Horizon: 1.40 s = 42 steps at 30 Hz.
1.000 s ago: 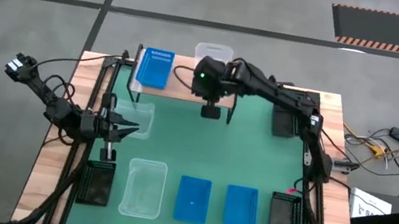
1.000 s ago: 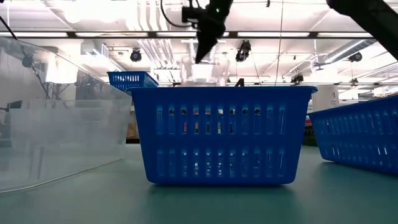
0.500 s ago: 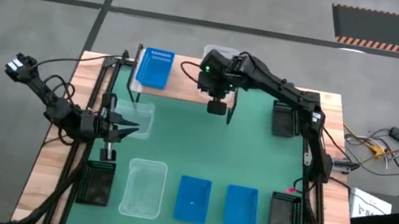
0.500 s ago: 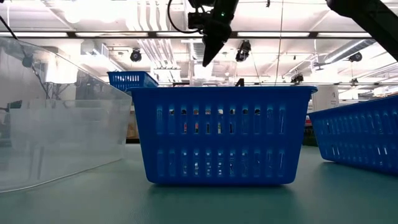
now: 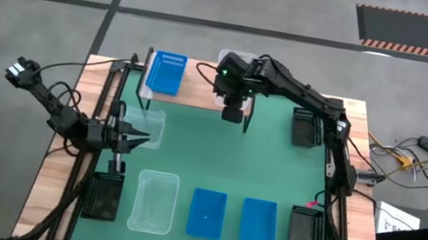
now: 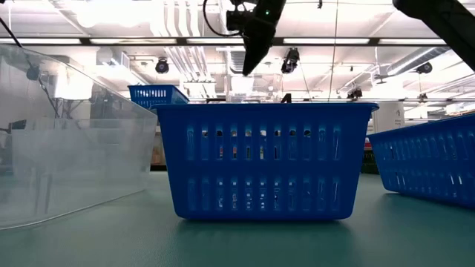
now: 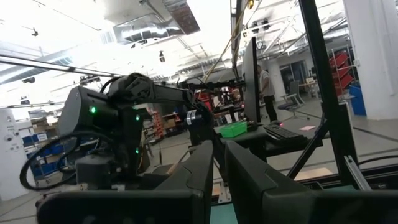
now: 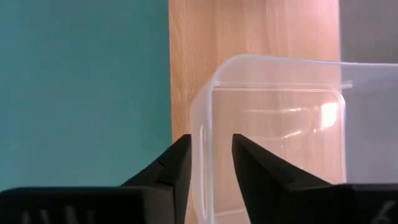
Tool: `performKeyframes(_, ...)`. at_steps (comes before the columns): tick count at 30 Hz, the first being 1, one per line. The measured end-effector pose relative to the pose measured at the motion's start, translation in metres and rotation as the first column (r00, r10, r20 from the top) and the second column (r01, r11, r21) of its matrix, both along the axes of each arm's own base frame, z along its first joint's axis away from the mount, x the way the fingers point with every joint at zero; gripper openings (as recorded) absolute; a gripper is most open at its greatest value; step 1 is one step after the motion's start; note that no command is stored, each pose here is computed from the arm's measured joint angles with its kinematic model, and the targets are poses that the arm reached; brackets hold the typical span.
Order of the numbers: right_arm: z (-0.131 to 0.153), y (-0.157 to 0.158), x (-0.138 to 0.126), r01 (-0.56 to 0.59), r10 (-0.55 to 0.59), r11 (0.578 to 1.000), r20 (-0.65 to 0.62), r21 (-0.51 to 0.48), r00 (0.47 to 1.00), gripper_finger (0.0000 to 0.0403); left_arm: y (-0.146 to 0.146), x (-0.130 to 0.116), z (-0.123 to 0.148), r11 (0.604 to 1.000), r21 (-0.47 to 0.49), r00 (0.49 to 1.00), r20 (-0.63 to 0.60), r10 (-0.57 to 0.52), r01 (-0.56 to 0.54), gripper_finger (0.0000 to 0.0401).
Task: Stack baskets on shelf by color
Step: Stack the bottom transparent bin on the other transparent bin on the shelf
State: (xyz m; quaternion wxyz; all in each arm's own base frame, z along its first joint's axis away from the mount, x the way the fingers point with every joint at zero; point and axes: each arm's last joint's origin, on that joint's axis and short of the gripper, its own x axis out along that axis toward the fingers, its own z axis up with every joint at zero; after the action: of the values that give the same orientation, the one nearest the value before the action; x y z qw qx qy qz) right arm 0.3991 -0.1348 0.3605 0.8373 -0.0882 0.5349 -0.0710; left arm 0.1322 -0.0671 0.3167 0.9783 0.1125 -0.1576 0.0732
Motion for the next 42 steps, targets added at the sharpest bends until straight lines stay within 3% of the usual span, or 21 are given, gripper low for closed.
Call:
performKeyframes(7,0.035,0.026,-0.018,0.006,-0.011,0.999,0.112,0.045,0.994,0.0125,0.000,0.000,0.000,1.000,0.001,1.000,-0.001,0.000,0.000,0.0026)
performKeyframes(11,0.056,0.061,-0.028,-0.105,0.082,0.988,0.194,0.113,0.977,0.0119,-0.001,0.001,-0.001,1.000,-0.027,1.000,-0.003,-0.011,0.011,0.0026)
performKeyframes(15,0.064,0.106,-0.030,-0.258,0.228,0.961,0.244,0.099,0.943,0.0110,-0.006,0.009,-0.012,0.988,-0.139,0.997,-0.029,-0.069,0.064,0.0026)
performKeyframes(21,0.047,0.184,-0.019,-0.523,0.499,0.852,0.281,0.012,0.819,0.0095,-0.021,0.028,-0.036,0.939,-0.290,0.976,-0.057,-0.209,0.184,0.0026)
performKeyframes(24,0.028,0.214,-0.016,-0.616,0.597,0.788,0.257,-0.009,0.760,0.0087,-0.027,0.036,-0.040,0.929,-0.316,0.976,-0.042,-0.215,0.191,0.0026)
performKeyframes(27,0.010,0.230,-0.016,-0.656,0.640,0.755,0.218,-0.002,0.737,0.0077,-0.032,0.044,-0.045,0.929,-0.317,0.975,-0.052,-0.216,0.189,0.0026)
performKeyframes(38,-0.037,0.231,-0.025,-0.584,0.578,0.803,0.089,0.116,0.811,0.0050,-0.042,0.059,-0.064,0.861,-0.472,0.959,-0.096,-0.265,0.191,0.0026)
performKeyframes(40,-0.043,0.231,-0.029,-0.570,0.565,0.811,0.076,0.133,0.822,0.0048,-0.043,0.060,-0.067,0.824,-0.533,0.955,-0.091,-0.282,0.192,0.0026)
performKeyframes(42,-0.046,0.230,-0.032,-0.555,0.551,0.819,0.069,0.145,0.832,0.0047,-0.044,0.061,-0.071,0.748,-0.641,0.945,-0.105,-0.310,0.174,0.0026)
